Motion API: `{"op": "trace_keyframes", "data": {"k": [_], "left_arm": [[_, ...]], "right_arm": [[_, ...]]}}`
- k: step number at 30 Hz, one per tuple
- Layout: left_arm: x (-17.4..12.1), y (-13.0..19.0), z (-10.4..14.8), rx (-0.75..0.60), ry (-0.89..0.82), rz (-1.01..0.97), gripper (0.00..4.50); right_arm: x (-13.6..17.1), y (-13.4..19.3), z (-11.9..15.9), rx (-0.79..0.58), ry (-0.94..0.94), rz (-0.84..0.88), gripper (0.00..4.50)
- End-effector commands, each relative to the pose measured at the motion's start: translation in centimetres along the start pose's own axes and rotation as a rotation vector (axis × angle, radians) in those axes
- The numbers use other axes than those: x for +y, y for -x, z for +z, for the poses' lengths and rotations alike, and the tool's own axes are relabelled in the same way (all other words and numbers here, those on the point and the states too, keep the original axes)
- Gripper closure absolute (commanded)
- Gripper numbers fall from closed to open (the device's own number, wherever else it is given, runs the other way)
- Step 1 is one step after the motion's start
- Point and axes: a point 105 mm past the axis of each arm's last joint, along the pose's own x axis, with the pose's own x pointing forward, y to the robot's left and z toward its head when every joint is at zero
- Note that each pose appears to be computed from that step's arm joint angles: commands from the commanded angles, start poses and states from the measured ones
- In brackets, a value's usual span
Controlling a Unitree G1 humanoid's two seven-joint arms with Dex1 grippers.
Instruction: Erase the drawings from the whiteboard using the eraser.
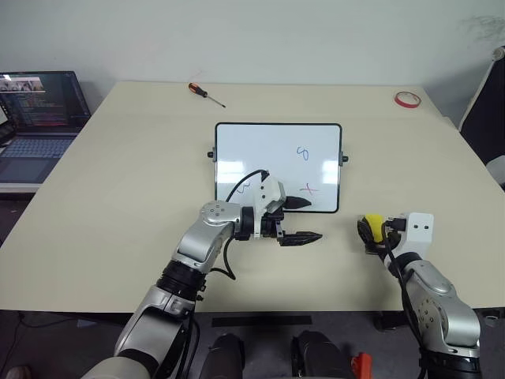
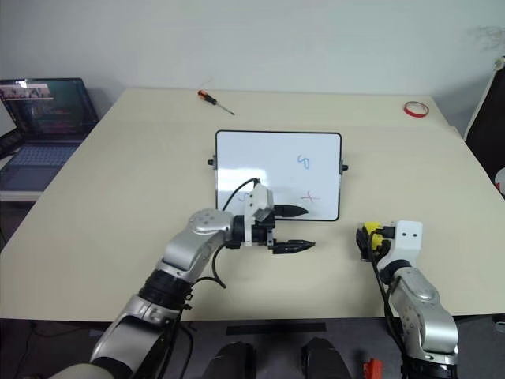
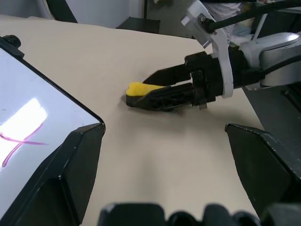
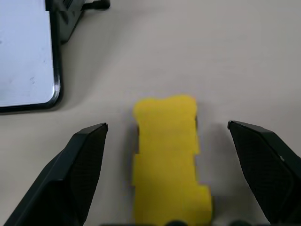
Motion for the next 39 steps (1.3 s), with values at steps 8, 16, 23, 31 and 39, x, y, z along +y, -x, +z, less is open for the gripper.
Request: {"op": "trace_keyframes", "data": {"k": [8, 16, 23, 31, 39], "left_arm": [[-0.1, 0.1, 1.2, -0.026, -0.044, 0.001, 0.0], [-0.1, 0.0, 1.2, -0.027, -0.046, 0.0, 0.0], [-0.1, -0.1, 1.3, -0.03, -0.05, -0.001, 0.0], [-0.1, -0.2, 1.4, -0.032, -0.053, -0.005, 0.0], [-0.2, 0.0, 1.6, -0.049, -0.058, 0.017, 0.0]], "right_arm": [[0.2, 0.2, 1.0, -0.039, 0.02, 0.001, 0.02], [-0.3, 0.2, 1.3, -0.048, 0.032, -0.023, 0.02], [-0.5, 0.1, 1.3, -0.052, 0.037, -0.03, 1.64], [-0.6, 0.1, 1.5, -0.06, 0.042, -0.031, 3.35], [-0.8, 0.1, 1.8, -0.074, 0.049, -0.053, 3.35]]}}
